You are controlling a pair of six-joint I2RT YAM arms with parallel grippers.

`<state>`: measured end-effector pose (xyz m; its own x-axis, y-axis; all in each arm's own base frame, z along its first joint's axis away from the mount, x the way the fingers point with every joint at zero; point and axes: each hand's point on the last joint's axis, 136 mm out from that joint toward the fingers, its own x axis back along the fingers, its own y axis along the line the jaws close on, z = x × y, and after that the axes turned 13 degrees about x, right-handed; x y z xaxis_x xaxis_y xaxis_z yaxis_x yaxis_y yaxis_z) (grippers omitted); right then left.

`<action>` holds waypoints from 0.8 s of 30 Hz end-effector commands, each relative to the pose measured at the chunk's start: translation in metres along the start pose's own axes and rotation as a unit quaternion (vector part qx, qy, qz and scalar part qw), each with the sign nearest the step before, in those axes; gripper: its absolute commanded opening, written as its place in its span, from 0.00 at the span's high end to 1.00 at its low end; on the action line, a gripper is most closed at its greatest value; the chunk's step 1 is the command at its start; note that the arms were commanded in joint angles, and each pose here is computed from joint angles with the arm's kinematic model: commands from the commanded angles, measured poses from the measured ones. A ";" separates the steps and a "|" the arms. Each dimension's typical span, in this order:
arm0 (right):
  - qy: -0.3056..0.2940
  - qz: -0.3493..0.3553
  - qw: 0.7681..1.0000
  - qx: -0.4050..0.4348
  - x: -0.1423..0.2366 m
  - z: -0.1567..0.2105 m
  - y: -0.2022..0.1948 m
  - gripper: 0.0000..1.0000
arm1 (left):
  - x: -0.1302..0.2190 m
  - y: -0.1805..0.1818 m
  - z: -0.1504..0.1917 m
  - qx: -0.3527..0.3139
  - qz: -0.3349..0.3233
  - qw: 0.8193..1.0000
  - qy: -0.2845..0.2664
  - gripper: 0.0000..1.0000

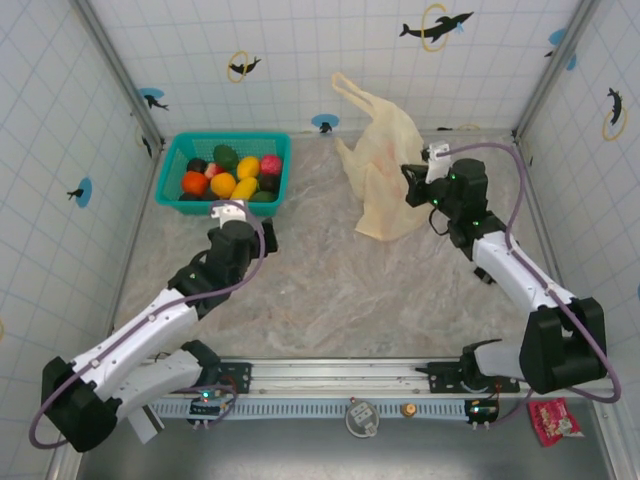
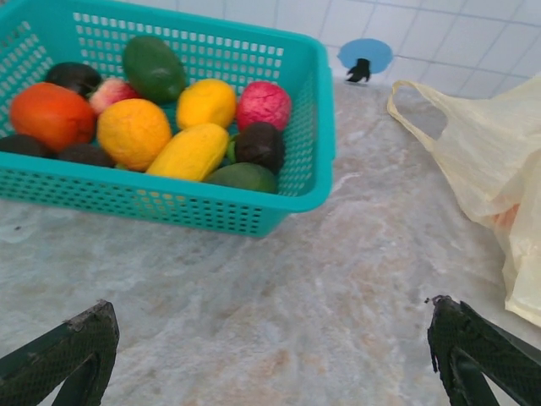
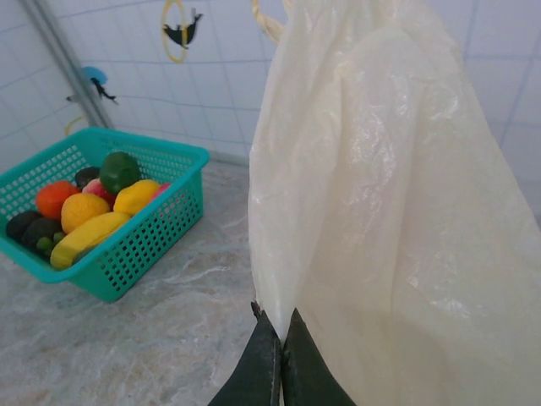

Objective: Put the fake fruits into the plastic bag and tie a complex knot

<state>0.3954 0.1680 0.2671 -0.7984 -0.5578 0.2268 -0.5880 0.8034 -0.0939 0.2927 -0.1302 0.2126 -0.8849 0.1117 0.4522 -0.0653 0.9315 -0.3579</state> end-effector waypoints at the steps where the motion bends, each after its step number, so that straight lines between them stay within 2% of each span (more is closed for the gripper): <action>1: -0.112 -0.038 0.984 0.136 0.025 -0.053 0.020 1.00 | 0.002 -0.028 -0.029 0.019 0.048 0.998 -0.021 0.04; 6: -0.143 -0.077 0.970 0.181 0.045 -0.070 0.034 1.00 | 0.000 -0.053 -0.049 0.001 0.107 0.994 -0.030 0.04; 10: -0.161 -0.122 0.960 0.194 0.060 -0.079 0.048 1.00 | 0.004 -0.065 -0.070 -0.017 0.128 0.989 -0.073 0.03; 17: -0.173 -0.196 0.940 0.220 0.073 -0.070 0.072 1.00 | 0.000 -0.081 -0.121 -0.074 0.112 0.977 -0.163 0.06; 20: -0.167 -0.209 0.938 0.218 0.074 -0.061 0.072 1.00 | -0.002 -0.080 -0.137 -0.084 0.115 0.966 -0.216 0.07; 24: -0.155 -0.230 0.935 0.223 0.069 -0.050 0.076 1.00 | 0.006 -0.077 -0.147 -0.080 0.178 0.942 -0.274 0.04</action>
<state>0.3112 0.1971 0.3341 -0.4655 -0.8844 0.0338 -0.7941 0.4006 -0.4571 0.3641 -0.1548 0.3302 -0.9728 0.2313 0.0125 0.2181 0.9330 -0.2863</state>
